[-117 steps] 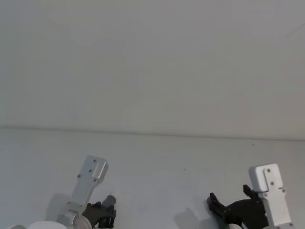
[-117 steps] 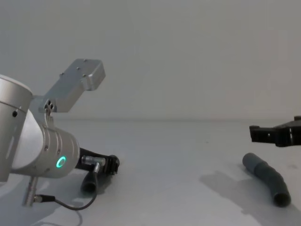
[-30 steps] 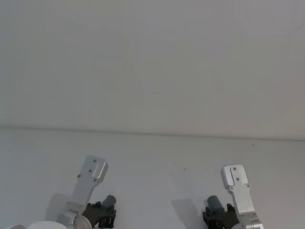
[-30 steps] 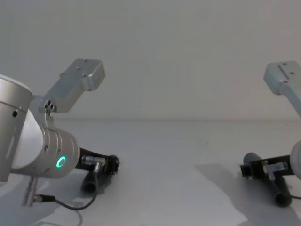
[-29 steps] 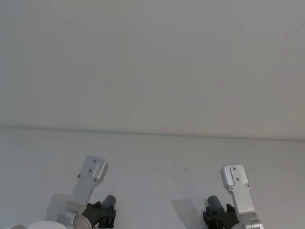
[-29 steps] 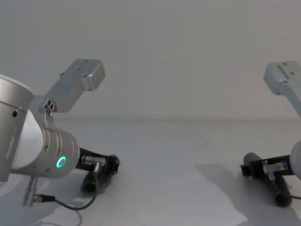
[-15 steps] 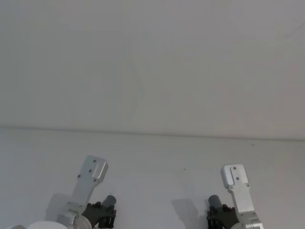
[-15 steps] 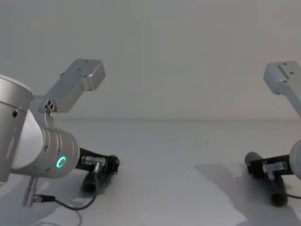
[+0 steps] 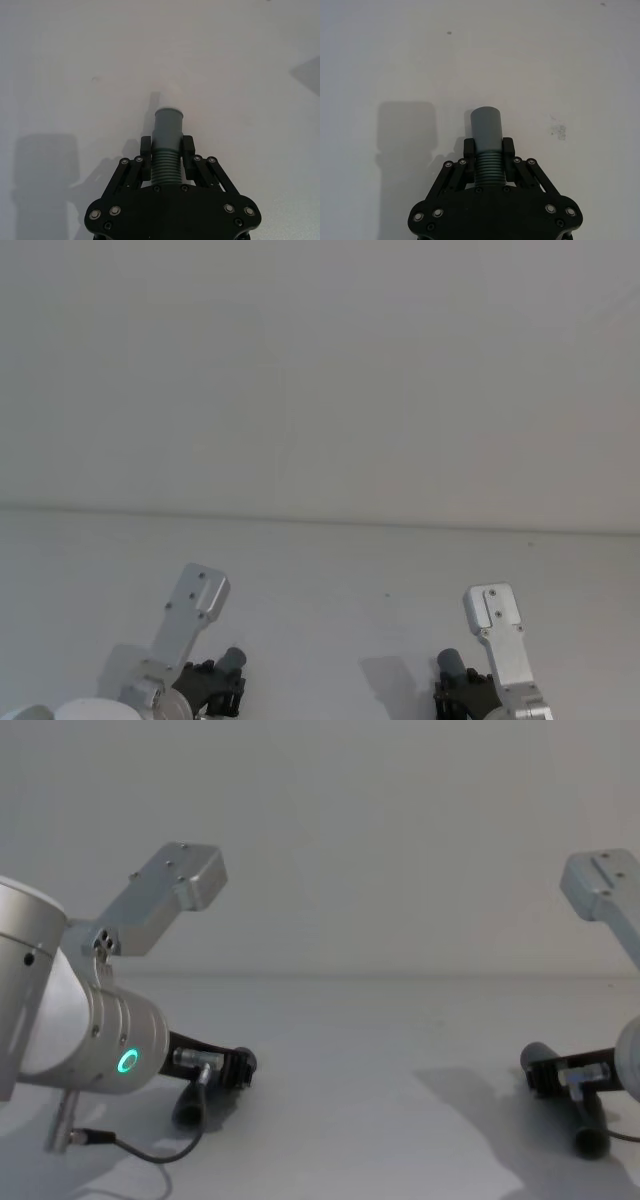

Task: Use both hands to pick up one end of the pipe from the table, align the ends, and insert them.

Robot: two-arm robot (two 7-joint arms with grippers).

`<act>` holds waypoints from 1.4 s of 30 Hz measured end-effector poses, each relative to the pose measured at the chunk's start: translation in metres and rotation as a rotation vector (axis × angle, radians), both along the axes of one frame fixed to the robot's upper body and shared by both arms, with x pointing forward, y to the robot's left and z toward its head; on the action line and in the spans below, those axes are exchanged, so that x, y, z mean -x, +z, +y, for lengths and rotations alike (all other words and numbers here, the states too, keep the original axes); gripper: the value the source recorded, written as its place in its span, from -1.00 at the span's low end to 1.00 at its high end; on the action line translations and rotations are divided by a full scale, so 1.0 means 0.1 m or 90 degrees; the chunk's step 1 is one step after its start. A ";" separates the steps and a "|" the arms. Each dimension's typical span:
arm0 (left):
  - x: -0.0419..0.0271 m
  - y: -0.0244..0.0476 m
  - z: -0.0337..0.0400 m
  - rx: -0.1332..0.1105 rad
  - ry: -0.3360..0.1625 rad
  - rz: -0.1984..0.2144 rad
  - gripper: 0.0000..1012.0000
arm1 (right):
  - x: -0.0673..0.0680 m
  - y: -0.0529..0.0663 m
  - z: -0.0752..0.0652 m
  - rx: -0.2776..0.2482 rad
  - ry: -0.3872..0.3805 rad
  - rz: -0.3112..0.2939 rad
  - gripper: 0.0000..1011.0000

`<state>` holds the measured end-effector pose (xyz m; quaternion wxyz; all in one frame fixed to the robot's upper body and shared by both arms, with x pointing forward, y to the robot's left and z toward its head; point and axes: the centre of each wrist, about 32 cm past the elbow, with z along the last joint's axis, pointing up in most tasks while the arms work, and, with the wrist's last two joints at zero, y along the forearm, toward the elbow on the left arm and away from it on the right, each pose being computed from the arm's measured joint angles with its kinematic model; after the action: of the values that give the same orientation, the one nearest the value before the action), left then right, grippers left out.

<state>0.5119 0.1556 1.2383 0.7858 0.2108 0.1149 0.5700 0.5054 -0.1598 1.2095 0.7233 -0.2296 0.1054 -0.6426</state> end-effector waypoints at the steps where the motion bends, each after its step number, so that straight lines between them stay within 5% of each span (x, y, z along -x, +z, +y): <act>1: -0.010 0.007 0.009 -0.005 -0.008 -0.002 -0.35 | 0.00 0.00 0.00 0.000 0.000 0.000 -0.42; 14: -0.126 0.114 0.089 -0.054 -0.093 -0.040 -0.35 | 0.00 0.00 0.00 0.000 0.000 0.001 -0.42; 27: -0.263 0.291 0.229 -0.112 -0.216 -0.113 -0.35 | 0.00 0.00 0.00 0.000 0.000 0.001 -0.42; 42: -0.385 0.417 0.375 -0.138 -0.358 -0.177 -0.35 | 0.07 -0.05 -0.12 -0.022 0.038 -0.041 -0.42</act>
<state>0.5505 0.1931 1.2799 0.8934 0.2369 -0.1175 0.3633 0.4987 -0.1720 1.2047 0.7490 -0.1992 0.0865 -0.6259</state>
